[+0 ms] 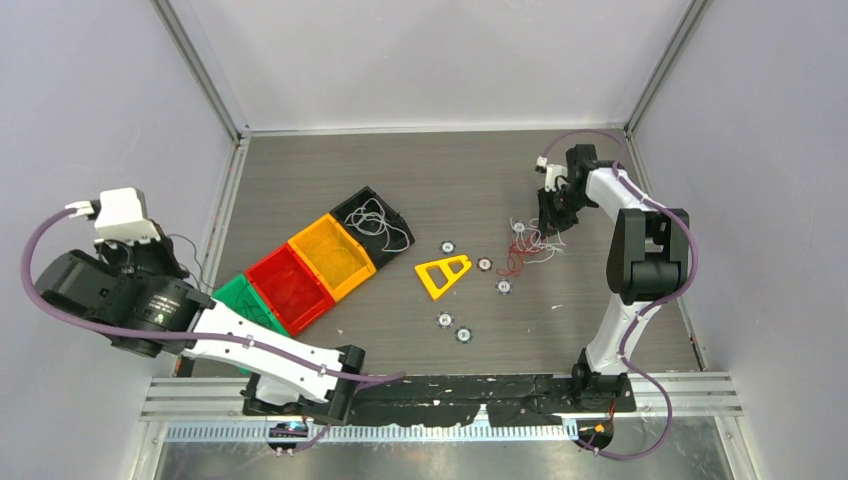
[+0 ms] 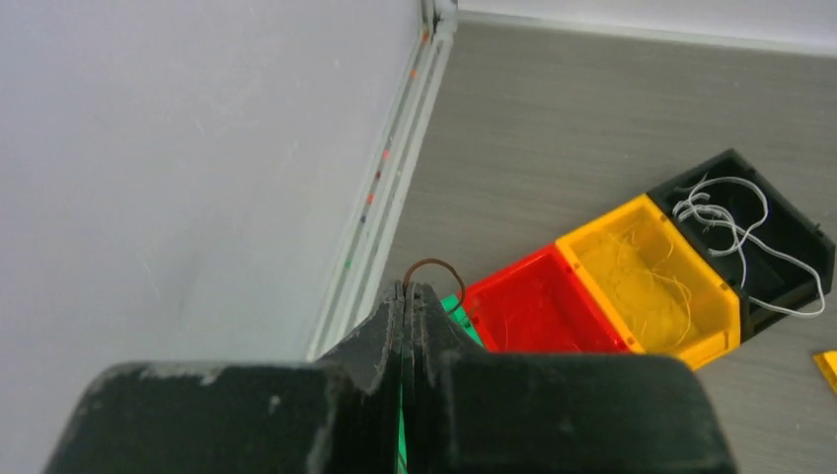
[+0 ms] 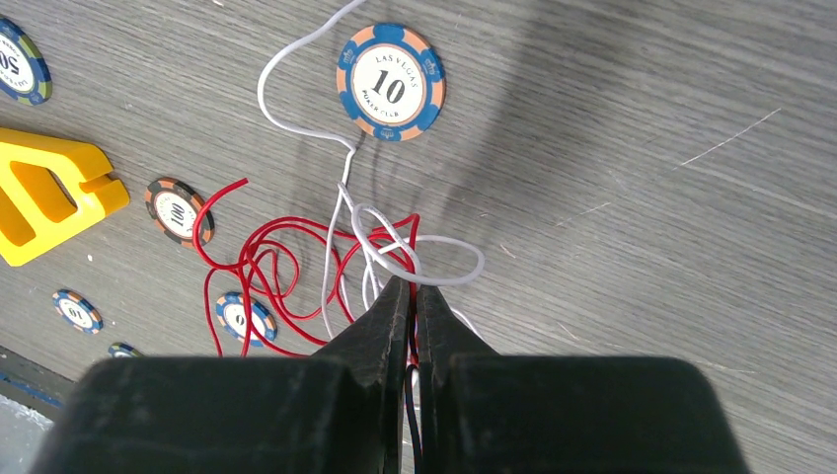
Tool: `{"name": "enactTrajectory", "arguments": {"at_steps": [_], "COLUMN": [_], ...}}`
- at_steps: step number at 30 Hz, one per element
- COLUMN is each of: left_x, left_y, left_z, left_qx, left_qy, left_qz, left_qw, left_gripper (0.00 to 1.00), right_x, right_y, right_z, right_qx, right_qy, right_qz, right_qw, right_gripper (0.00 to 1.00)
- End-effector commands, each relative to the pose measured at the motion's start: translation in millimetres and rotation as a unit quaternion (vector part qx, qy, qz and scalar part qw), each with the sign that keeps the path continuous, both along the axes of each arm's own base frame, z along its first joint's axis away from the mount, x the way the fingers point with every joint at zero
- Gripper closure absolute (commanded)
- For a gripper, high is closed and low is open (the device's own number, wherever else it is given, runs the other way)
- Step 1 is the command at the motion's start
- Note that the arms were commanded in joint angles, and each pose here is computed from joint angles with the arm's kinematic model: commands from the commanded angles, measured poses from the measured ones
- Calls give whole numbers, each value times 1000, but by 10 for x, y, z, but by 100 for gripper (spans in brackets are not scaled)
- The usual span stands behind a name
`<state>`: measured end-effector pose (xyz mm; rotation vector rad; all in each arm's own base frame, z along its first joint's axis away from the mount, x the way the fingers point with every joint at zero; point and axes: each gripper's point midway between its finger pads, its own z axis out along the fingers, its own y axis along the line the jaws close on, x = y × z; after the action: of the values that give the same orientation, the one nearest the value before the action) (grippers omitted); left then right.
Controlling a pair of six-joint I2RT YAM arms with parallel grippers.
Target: Untangle the cables
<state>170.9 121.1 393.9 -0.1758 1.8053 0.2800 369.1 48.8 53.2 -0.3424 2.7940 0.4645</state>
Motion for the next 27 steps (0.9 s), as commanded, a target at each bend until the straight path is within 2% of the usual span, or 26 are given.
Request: {"name": "enactTrajectory", "arguments": {"at_steps": [1, 8, 14, 18, 22, 27], "left_x": [-148, -244, -131, 73, 235, 207], "left_y": [-27, -88, -238, -82, 258, 473], "left_z": [-532, -1286, -1882, -2145, -2371, -2802], "left_qx": [9, -40, -57, -34, -24, -49], "left_qy": [83, 168, 189, 195, 207, 285], "left_qz": [-14, -50, -112, -106, -73, -89], "left_qw": [996, 984, 974, 975, 975, 953], "left_gripper": [100, 100, 100, 100, 100, 100], "right_x": [58, 38, 50, 37, 6, 5], "right_y": [15, 28, 36, 31, 40, 54], "right_z": [168, 116, 112, 100, 91, 106], "right_qx": [0, 4, 6, 6, 7, 11], "right_qy": [-30, -21, -19, -17, -13, -11], "right_qz": [7, 5, 4, 4, 10, 12], "right_qw": [1000, 1000, 1000, 1000, 1000, 1000], "right_gripper": [90, 90, 90, 90, 90, 90]}}
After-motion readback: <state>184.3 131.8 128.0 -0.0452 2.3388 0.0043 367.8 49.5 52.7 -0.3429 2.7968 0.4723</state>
